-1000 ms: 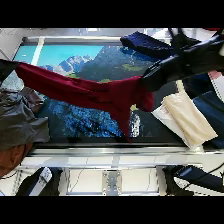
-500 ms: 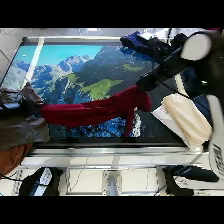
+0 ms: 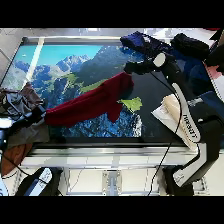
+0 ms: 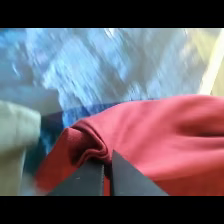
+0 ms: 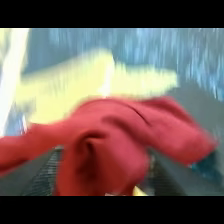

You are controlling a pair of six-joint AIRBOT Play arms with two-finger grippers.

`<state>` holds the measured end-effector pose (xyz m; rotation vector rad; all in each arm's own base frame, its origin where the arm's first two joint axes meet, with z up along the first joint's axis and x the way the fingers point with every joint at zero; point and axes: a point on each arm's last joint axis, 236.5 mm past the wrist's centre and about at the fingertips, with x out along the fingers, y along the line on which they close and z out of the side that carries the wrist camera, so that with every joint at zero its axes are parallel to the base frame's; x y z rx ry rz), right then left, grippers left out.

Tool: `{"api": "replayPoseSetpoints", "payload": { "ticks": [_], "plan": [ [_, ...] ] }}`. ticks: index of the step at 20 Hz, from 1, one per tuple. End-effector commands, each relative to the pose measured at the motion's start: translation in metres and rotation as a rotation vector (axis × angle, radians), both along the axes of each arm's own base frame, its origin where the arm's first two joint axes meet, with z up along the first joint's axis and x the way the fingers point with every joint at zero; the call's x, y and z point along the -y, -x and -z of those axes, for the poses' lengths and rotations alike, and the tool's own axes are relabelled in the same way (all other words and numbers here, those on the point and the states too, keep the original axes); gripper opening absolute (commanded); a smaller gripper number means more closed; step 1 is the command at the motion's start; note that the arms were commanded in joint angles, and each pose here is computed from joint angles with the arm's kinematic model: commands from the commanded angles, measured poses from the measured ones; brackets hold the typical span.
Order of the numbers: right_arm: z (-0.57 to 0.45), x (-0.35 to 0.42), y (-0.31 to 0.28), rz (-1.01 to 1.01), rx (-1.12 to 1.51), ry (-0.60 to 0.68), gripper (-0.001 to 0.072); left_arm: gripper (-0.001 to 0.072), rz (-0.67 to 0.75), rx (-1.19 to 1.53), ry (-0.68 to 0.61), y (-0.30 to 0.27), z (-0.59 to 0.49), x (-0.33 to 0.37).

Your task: Fold the shirts.

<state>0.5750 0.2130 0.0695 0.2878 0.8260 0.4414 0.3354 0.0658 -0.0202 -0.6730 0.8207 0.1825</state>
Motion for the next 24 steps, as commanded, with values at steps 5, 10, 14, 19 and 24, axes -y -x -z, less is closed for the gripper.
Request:
{"api": "replayPoseSetpoints", "payload": {
  "ticks": [5, 10, 14, 19, 24],
  "plan": [
    [-0.011, 0.045, -0.008, 0.015, -0.055, 0.033, 0.0623, 0.0479, -0.251, 0.192, -0.074, -0.032, -0.04, -0.069],
    [0.065, 0.024, 0.098, -0.203, -0.49, 0.104, 0.0623, 0.0476, -0.149, 0.095, 0.077, 0.002, -0.035, -0.032],
    [0.099, -0.046, 0.096, -0.246, -0.388, 0.116, 0.0623, 0.0476, -0.324, 0.01, 0.257, 0.054, -0.003, -0.027],
    [0.089, -0.084, 0.076, -0.236, -0.243, 0.09, 0.0623, 0.0476, -0.449, -0.12, 0.504, 0.094, 0.052, 0.009],
    [0.078, -0.067, 0.071, -0.262, -0.232, 0.136, 0.0623, 0.0475, -0.471, -0.085, 0.619, 0.077, 0.056, 0.011]
  ]
}}
